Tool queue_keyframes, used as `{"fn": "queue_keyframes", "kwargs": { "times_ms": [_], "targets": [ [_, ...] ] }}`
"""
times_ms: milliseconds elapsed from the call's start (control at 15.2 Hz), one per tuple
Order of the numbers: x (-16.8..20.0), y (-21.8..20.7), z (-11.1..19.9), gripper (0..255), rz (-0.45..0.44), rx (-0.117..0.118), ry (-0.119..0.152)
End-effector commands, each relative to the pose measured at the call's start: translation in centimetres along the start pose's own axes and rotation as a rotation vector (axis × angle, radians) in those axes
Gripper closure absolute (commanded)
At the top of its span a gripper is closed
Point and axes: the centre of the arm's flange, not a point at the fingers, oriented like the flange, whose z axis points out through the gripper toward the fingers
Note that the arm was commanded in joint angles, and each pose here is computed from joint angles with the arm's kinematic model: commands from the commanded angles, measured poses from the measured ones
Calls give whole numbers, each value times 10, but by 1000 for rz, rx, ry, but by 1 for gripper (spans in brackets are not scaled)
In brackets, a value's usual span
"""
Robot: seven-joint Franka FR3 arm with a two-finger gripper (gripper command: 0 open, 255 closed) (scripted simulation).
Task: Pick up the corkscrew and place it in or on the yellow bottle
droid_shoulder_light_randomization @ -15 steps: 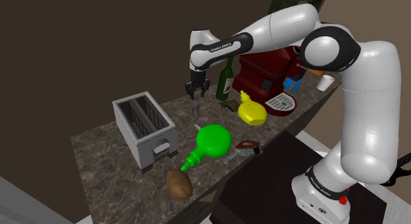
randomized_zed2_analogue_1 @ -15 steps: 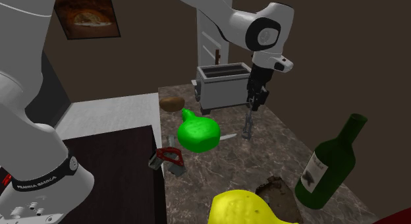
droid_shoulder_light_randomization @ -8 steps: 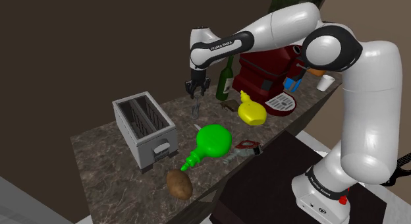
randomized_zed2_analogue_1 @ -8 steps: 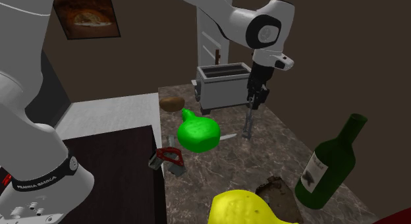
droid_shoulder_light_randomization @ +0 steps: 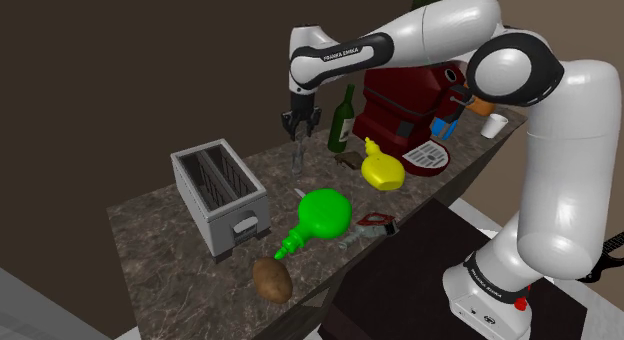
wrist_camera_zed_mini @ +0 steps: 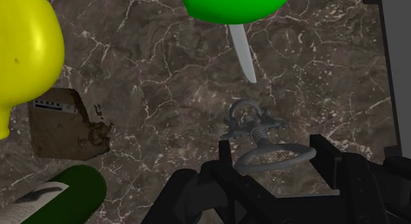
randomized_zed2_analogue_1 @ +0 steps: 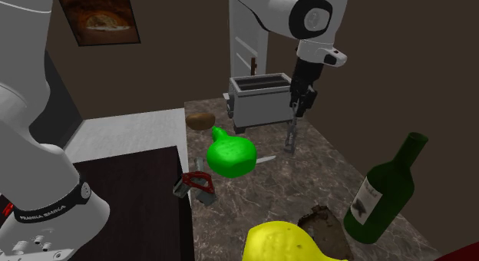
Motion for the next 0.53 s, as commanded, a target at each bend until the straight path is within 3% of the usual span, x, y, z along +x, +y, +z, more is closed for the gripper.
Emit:
{"fn": "queue_keyframes", "kwargs": {
  "times_ms": [0, 462],
  "targets": [
    [-1, -1, -10, 255, 0, 0, 0],
    [-5, -1, -46, 255, 0, 0, 0]
  ]
}}
